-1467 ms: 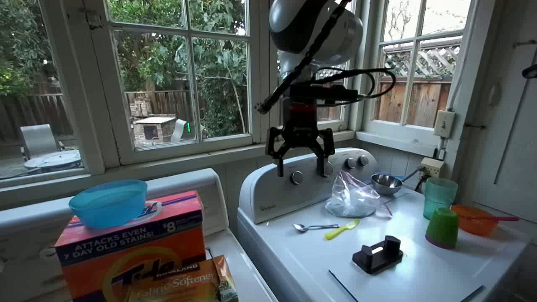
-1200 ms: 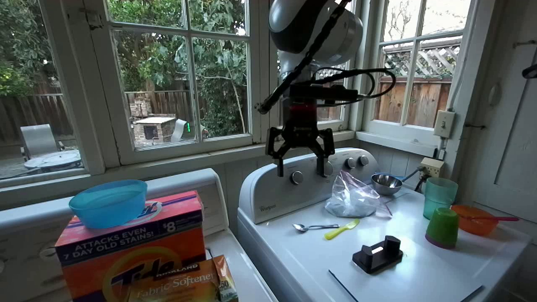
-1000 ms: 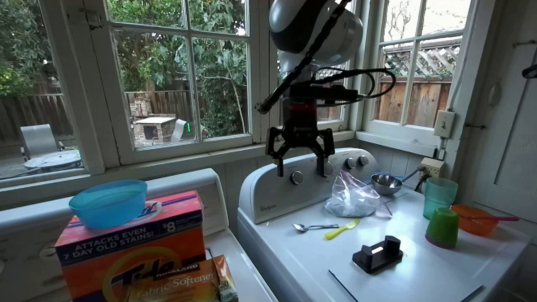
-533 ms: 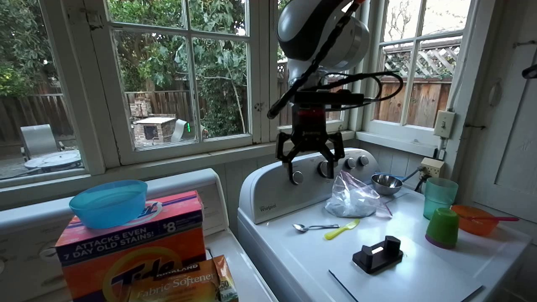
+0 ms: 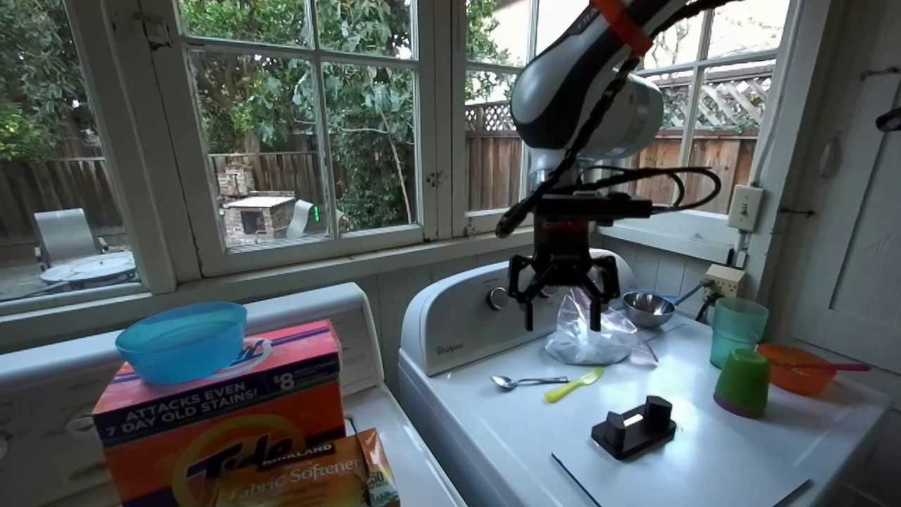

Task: Move the white thing to the left

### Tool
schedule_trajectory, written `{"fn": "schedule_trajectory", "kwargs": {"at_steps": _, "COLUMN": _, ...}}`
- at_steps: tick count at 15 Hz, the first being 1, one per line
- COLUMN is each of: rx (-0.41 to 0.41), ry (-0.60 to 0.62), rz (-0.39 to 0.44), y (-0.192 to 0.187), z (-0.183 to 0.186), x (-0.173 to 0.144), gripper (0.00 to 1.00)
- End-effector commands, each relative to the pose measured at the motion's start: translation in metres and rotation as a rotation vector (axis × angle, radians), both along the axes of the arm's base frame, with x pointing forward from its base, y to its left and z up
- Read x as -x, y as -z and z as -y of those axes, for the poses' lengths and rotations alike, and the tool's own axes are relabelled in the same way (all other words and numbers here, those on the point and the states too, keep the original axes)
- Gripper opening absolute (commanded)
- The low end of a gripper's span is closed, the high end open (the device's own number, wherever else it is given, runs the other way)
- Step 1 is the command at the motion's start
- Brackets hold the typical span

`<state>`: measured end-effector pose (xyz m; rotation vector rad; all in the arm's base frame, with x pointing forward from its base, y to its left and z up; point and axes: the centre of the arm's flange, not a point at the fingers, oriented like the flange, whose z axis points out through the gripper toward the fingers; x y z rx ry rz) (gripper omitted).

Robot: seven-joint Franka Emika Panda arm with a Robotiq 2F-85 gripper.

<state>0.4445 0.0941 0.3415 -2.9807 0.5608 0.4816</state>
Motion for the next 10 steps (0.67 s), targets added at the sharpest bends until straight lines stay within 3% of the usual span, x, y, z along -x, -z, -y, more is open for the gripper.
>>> {"fn": "schedule_trajectory", "kwargs": {"at_steps": 1, "rx": 0.006, "ry": 0.021, "rz": 0.05, "y": 0.021, "z": 0.024, "x": 0.027, "gripper": 1.0}}
{"fn": "schedule_trajectory", "kwargs": {"at_steps": 2, "rx": 0.035, "ry": 0.053, "rz": 0.018, "y": 0.027, "z": 0.027, "x": 0.029, "gripper": 1.0}}
{"fn": "schedule_trajectory", "kwargs": {"at_steps": 5, "rx": 0.012, "ry": 0.042, "rz": -0.006, "y": 0.028, "z": 0.026, "x": 0.02, "gripper": 1.0}}
{"fn": "schedule_trajectory", "kwargs": {"at_steps": 10, "rx": 0.014, "ry": 0.046, "rz": -0.007, "y": 0.029, "z": 0.026, "x": 0.022, "gripper": 1.0}}
